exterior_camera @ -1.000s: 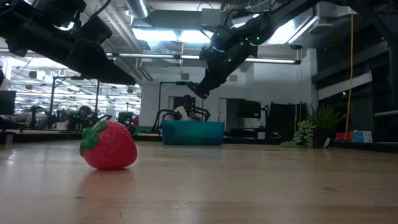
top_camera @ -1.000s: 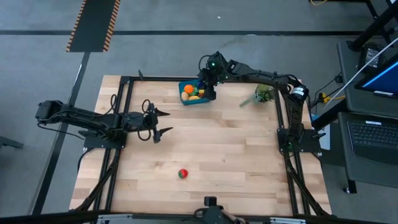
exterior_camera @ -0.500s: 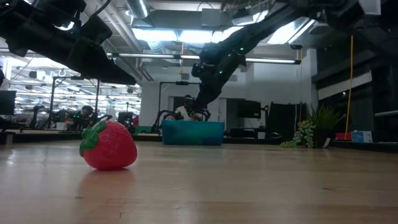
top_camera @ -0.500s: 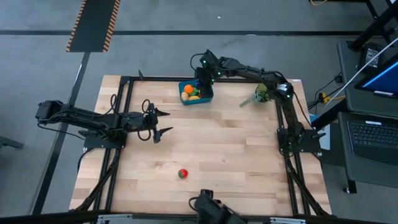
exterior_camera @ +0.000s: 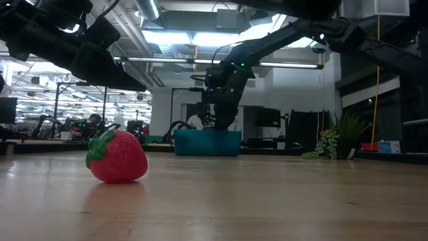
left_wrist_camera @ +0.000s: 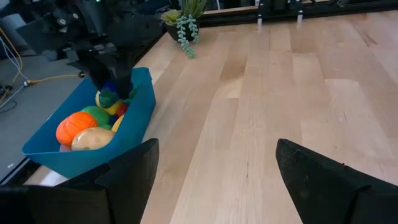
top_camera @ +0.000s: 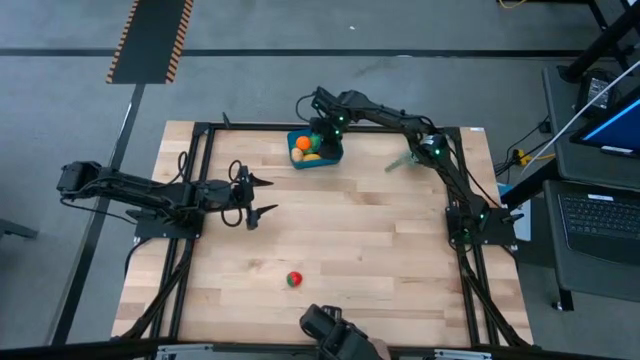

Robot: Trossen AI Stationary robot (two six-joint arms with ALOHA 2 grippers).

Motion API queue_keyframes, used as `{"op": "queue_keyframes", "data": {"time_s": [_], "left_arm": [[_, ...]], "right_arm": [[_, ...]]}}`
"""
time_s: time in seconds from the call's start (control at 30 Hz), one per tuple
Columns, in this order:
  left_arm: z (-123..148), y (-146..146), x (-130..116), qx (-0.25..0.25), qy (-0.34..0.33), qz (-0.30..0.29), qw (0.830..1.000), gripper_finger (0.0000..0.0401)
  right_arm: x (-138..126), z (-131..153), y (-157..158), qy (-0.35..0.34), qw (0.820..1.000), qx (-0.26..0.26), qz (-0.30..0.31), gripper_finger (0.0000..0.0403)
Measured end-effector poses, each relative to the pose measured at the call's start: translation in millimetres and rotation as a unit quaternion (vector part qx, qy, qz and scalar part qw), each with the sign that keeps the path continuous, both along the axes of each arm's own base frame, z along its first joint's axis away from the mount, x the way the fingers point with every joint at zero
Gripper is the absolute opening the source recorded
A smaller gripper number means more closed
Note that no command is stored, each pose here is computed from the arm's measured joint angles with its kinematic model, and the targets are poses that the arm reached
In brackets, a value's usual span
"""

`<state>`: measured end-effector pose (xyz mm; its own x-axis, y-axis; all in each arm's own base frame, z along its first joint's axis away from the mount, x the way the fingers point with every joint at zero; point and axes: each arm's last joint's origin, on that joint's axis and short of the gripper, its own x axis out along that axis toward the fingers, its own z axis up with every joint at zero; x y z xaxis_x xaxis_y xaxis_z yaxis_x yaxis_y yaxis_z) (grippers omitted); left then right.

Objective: Pick and placing Produce into tupperware
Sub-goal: Put the eggplant into the blue bin, then put the strawberry into the blue bin

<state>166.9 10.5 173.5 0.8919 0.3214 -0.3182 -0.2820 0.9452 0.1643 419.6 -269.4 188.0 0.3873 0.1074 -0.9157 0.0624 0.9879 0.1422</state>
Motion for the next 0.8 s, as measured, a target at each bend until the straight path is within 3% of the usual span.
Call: {"op": "queue_keyframes", "data": {"time_s": [0.17, 0.37, 0.5, 0.8], "left_arm": [[0, 0, 0, 0.000, 0.001, 0.000, 1.000, 0.0318], [0, 0, 0, 0.001, 0.002, 0.000, 1.000, 0.0318], [0, 0, 0, 0.001, 0.002, 0.000, 1.000, 0.0318], [1, 1, 0, 0.011, -0.002, 0.000, 1.000, 0.0318]], "right_arm": [[0, 2, 0, -0.002, 1.000, -0.002, -0.001, 0.0154], [0, 3, 0, -0.002, 1.000, -0.001, -0.005, 0.0226], [0, 4, 0, -0.001, 1.000, 0.001, -0.007, 0.0244], [-10, 58, 2, -0.005, 0.995, -0.002, -0.097, 0.0249]]}}
